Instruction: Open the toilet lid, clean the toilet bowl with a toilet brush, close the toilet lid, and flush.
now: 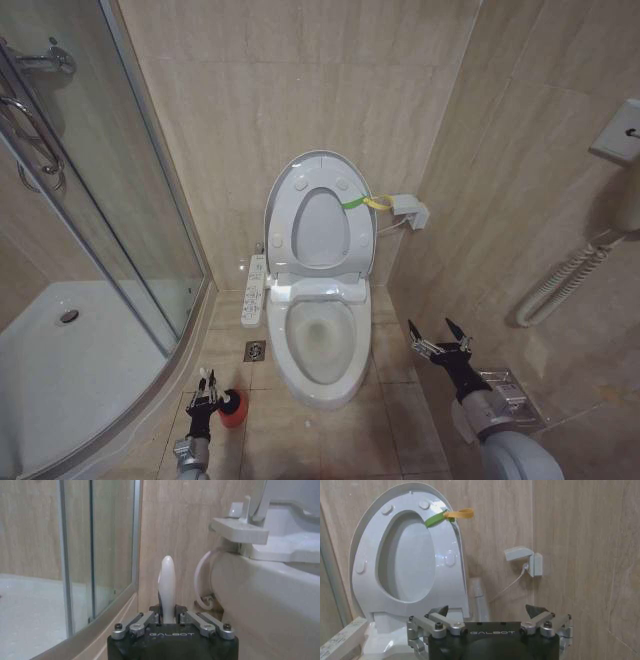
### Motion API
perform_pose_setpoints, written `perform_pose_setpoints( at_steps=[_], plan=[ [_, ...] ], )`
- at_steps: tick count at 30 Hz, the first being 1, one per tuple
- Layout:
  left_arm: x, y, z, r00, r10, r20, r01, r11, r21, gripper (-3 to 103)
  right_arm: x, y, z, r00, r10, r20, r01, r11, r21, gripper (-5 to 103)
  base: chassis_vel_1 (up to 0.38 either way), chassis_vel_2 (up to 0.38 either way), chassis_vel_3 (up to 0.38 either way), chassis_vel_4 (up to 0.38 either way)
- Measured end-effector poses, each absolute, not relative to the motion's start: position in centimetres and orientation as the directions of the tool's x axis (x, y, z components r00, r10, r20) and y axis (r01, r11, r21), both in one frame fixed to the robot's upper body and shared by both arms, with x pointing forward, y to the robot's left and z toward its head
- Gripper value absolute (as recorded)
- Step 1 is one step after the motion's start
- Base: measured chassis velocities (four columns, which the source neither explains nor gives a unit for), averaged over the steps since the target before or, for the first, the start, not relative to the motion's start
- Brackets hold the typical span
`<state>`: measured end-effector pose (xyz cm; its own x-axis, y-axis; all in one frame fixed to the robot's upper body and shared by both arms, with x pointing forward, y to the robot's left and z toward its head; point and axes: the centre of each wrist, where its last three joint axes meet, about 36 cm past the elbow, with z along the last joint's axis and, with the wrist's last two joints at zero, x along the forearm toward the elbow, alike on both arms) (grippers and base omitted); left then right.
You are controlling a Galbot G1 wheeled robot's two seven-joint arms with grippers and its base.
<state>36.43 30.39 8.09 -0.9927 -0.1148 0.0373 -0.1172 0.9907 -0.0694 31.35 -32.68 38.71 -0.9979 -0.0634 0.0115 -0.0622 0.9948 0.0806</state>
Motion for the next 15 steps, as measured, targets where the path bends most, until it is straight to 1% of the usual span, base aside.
perform_pose_setpoints(
  at_steps=[7,15],
  plan=[
    [35.5,30.9,7.1,-0.991,-0.108,0.083,-0.112,0.993,-0.047,19,31.3,-32.7,38.7,-0.998,-0.063,0.012,-0.062,0.995,0.081,100,0.0,0.0,0.0,0.0],
    [35.3,31.3,6.8,-0.989,-0.104,0.101,-0.109,0.993,-0.038,19,31.3,-32.7,38.7,-0.998,-0.063,0.012,-0.062,0.995,0.081,100,0.0,0.0,0.0,0.0]
  ],
)
